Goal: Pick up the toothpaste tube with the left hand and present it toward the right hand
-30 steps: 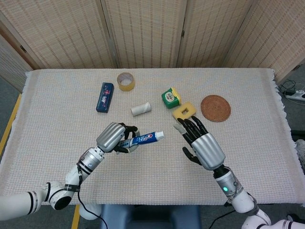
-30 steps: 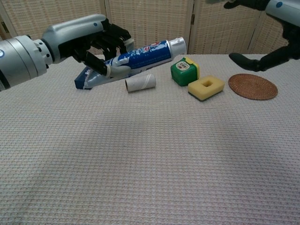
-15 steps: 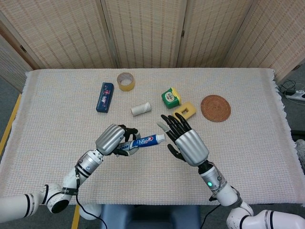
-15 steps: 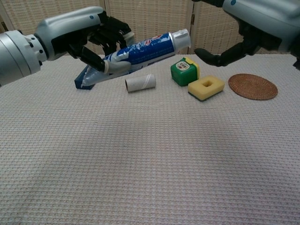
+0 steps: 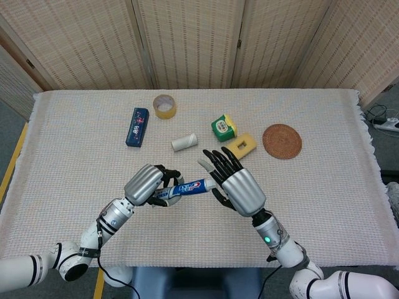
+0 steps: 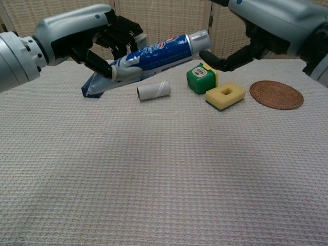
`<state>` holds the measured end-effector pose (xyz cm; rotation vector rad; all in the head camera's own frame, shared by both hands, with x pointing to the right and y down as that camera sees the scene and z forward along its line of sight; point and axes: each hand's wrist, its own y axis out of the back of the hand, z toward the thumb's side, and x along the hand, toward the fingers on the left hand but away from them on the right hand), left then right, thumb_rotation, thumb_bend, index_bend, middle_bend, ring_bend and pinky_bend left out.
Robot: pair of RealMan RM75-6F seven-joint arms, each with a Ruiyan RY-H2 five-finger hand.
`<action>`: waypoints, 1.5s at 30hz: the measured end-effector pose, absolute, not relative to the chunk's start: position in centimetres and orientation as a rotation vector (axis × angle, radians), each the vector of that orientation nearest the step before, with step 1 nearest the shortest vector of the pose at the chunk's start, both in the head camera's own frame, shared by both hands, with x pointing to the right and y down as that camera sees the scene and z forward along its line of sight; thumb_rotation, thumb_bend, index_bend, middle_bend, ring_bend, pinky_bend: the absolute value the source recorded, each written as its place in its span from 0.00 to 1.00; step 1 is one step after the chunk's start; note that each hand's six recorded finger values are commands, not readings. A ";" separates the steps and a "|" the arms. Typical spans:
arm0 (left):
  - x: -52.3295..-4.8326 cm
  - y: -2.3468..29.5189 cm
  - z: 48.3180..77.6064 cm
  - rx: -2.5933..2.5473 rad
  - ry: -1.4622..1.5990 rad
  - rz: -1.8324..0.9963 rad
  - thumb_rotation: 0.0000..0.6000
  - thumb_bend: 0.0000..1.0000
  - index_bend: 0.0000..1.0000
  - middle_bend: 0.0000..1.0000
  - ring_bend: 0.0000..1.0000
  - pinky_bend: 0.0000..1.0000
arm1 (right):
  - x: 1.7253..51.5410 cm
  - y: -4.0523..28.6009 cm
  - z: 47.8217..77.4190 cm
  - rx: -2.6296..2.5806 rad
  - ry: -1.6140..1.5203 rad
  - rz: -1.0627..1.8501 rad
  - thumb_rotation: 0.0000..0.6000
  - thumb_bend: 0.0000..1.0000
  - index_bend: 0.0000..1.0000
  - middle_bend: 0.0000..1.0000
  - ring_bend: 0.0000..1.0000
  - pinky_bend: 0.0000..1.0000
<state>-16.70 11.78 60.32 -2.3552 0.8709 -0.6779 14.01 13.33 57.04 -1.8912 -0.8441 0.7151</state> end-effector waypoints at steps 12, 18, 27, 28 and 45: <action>-17.1 12.0 60.2 -2.345 0.859 -0.670 1.00 0.69 0.73 0.75 0.71 0.55 | 13.9 13.0 56.8 -1.866 -0.852 0.716 1.00 0.48 0.00 0.04 0.07 0.00; -17.3 12.2 60.5 -2.338 0.842 -0.678 1.00 0.69 0.74 0.75 0.71 0.55 | 14.1 12.8 56.8 -1.851 -0.854 0.722 1.00 0.48 0.00 0.04 0.07 0.00; -17.4 12.5 60.8 -2.336 0.823 -0.681 1.00 0.69 0.75 0.76 0.71 0.55 | 14.6 12.4 56.3 -1.820 -0.871 0.721 1.00 0.48 0.00 0.04 0.07 0.00; -17.4 12.5 60.9 -2.331 0.818 -0.683 1.00 0.69 0.75 0.76 0.71 0.55 | 14.6 12.4 56.2 -1.819 -0.873 0.719 1.00 0.48 0.00 0.04 0.07 0.00; -16.7 13.1 61.4 -2.260 0.761 -0.701 1.00 0.69 0.75 0.76 0.71 0.55 | 13.1 12.9 55.7 -1.840 -0.848 0.683 1.00 0.48 0.00 0.04 0.07 0.00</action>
